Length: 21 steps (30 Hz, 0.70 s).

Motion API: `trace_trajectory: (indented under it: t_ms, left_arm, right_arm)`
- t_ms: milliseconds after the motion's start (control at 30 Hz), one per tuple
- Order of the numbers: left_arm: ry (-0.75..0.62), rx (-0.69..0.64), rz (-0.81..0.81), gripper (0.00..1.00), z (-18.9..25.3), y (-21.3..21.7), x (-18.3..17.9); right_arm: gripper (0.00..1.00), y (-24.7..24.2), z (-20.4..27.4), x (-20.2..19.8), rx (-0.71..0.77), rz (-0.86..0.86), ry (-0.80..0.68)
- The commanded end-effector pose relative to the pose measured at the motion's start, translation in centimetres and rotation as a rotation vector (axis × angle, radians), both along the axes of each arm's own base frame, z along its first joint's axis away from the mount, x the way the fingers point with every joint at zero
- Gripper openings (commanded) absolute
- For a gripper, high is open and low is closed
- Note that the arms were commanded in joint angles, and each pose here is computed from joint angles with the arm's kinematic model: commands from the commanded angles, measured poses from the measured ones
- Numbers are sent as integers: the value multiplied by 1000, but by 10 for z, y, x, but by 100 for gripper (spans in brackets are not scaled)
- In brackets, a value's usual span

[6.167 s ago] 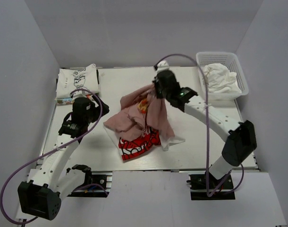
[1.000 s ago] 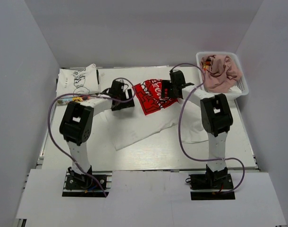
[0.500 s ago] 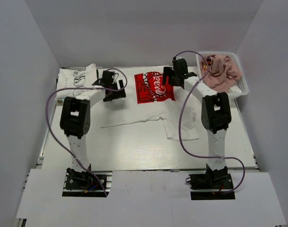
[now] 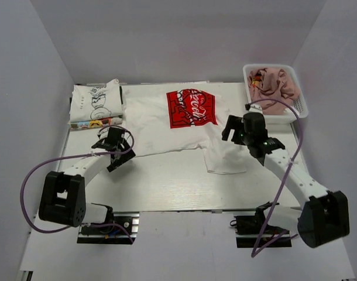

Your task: Fold and stack the t-shirts

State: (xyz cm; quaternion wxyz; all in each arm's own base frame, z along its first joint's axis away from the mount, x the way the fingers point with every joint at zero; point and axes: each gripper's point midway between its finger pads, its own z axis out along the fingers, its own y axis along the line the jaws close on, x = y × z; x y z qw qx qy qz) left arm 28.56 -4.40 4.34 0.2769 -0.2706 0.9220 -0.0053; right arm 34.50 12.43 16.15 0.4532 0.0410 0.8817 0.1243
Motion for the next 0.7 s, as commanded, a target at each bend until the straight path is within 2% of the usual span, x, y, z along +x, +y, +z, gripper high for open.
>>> trace_trajectory:
  t_ms: [0,100,200,367,533,667]
  left_arm:
    - [-61,-1,122,88,1,13,6]
    - [-75,-4,133,83,-8,15,15]
    - [-41,-20,128,73,-23,12,20]
    - [-48,-82,94,68,-33,-1,26]
    - [-96,-118,31,68,-29,-10,29]
    - [-106,-102,25,66,-26,-8,30]
  right_arm:
    - [90,-15,8,-24,35,-73,-26]
    - [90,-26,2,-52,12,-81,17]
    - [90,-31,-28,-81,-19,-70,131]
    - [90,-38,-76,-115,-94,-66,297]
    - [90,-31,-103,-118,-134,-29,352]
    - [90,-25,-119,-100,-157,-30,345]
